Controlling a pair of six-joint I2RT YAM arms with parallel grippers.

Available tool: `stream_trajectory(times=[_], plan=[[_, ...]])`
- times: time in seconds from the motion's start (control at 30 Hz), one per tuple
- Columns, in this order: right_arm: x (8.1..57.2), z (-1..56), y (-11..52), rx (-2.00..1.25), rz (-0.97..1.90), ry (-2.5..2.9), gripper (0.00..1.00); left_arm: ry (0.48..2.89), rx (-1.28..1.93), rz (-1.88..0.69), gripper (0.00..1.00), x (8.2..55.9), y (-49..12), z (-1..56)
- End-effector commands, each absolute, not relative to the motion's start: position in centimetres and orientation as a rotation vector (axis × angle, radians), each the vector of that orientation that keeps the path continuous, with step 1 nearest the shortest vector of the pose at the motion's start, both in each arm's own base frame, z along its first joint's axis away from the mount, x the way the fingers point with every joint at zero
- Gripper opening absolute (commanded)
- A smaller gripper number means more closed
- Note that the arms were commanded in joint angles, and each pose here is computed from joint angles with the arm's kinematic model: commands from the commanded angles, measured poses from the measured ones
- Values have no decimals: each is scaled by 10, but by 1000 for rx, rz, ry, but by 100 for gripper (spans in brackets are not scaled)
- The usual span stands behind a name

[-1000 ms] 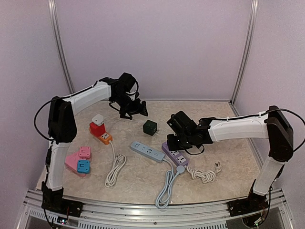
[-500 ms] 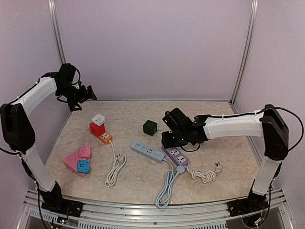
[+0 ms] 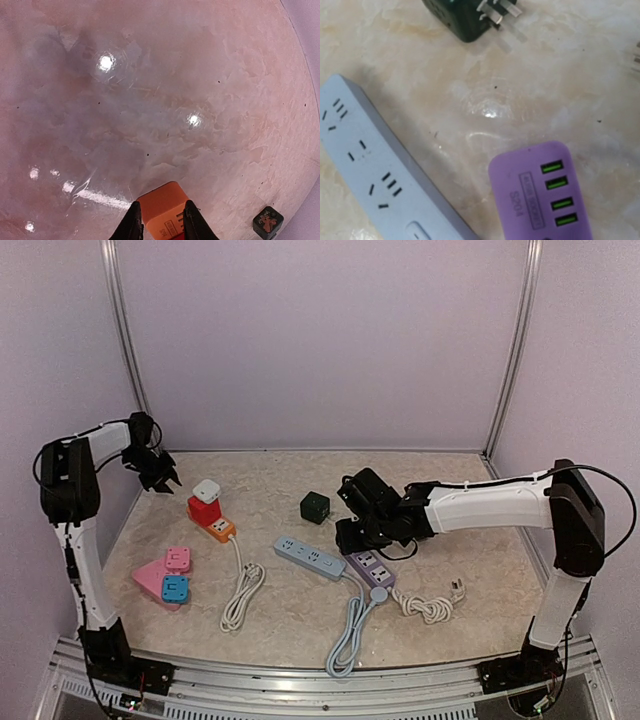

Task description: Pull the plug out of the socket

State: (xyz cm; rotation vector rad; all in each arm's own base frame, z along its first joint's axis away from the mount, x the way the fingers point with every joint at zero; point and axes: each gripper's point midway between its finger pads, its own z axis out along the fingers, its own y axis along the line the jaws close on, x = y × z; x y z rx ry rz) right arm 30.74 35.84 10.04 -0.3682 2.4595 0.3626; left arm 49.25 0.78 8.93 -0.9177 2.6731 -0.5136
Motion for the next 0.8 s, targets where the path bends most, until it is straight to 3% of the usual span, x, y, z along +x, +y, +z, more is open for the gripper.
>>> stream_trajectory(times=[0.0,0.27,0.77], plan=[[299,103,354,-402,343,2466,48,2673,-969,-539,23,512,3,66],[295,103,348,-398,340,2464,48,2732,-937,-591,19,513,-31,39],[295,99,346,-408,317,2466,48,2804,-811,-712,15,458,-121,36]])
